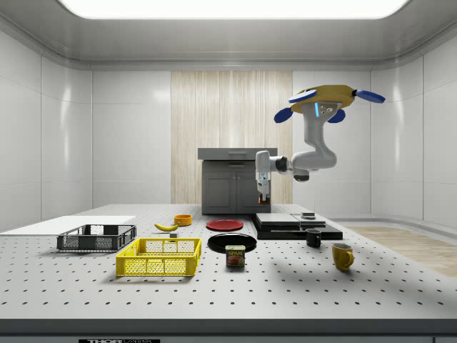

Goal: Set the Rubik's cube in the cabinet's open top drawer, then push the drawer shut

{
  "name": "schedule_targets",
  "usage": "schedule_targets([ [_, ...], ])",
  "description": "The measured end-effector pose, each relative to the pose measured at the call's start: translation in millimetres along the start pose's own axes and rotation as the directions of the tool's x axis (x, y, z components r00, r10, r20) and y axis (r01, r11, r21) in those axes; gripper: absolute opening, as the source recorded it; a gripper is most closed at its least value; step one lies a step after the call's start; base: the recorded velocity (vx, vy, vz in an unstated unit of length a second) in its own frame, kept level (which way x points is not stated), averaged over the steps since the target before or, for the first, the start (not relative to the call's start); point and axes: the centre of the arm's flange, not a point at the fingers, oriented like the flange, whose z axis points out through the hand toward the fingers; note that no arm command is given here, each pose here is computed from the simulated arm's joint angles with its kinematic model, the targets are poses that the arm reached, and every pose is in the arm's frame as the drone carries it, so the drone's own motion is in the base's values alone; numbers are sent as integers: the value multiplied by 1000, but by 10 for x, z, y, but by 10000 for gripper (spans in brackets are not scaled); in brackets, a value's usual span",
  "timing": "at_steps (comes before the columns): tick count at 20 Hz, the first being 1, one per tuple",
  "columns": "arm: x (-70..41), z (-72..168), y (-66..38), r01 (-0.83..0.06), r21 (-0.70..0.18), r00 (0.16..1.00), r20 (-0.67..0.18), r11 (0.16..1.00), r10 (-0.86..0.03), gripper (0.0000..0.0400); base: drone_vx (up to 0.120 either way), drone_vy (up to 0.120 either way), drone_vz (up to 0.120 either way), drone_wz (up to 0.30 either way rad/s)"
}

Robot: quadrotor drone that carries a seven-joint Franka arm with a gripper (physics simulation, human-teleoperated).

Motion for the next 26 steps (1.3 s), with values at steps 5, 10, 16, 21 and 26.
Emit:
schedule_targets([
  [5,0,0,0,0,0,1000,0,1000,0,325,0,-120,120,0],
  [10,0,0,0,0,0,1000,0,1000,0,325,0,-120,120,0],
  [16,0,0,0,0,0,1000,0,1000,0,325,0,-120,120,0],
  [21,0,0,0,0,0,1000,0,1000,0,325,72,-120,120,0],
  [26,0,0,0,0,0,1000,0,1000,0,325,0,-120,120,0],
])
